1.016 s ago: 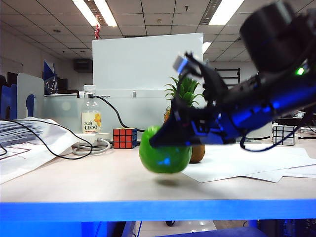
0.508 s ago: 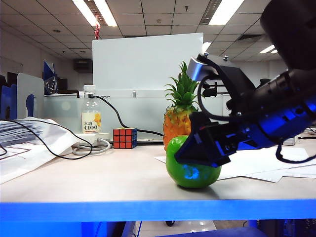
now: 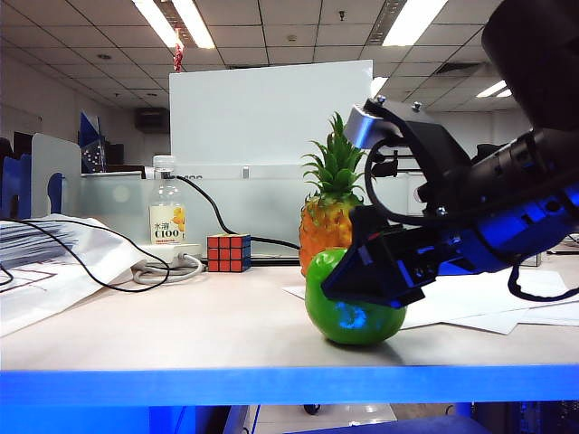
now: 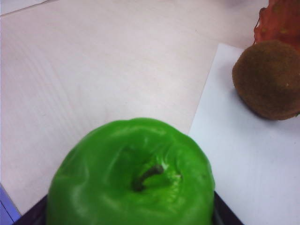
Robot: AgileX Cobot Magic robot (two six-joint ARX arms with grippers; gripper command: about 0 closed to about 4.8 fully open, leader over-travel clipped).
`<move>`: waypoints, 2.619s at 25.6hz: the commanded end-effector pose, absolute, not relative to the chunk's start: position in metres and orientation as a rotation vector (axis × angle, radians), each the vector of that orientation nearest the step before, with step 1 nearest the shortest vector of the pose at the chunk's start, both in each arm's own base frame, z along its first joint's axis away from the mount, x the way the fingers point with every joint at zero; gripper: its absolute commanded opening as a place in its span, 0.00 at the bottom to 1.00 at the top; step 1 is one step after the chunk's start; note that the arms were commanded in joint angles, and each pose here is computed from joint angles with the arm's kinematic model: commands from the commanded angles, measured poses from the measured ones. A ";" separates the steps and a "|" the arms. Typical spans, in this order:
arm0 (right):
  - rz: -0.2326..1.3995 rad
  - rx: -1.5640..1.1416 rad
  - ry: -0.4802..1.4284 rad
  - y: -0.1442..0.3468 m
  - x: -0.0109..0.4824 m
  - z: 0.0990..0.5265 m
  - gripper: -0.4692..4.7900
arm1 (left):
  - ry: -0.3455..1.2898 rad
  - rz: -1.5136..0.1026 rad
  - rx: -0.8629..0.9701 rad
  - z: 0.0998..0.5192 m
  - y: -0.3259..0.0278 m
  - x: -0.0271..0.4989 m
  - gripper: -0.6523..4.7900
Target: Arrange all the fruits from large to small from left to right in a row.
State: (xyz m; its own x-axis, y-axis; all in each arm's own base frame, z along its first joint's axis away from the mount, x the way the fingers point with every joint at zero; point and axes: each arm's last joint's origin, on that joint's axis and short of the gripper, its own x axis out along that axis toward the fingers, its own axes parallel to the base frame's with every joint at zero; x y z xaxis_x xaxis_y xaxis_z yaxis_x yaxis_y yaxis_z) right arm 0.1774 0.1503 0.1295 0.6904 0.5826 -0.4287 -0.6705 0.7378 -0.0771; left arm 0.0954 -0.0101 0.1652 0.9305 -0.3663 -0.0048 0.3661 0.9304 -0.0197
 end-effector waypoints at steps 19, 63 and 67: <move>0.661 -0.168 0.198 0.152 0.181 0.152 1.00 | -0.013 -0.379 -0.012 0.167 -0.010 0.095 0.11; 0.507 -0.366 0.692 0.175 0.338 0.198 1.00 | -0.014 -0.378 -0.008 0.167 -0.010 0.095 0.11; 0.527 -0.355 0.715 0.177 0.341 0.187 1.00 | -0.015 -0.378 -0.007 0.167 -0.010 0.095 0.11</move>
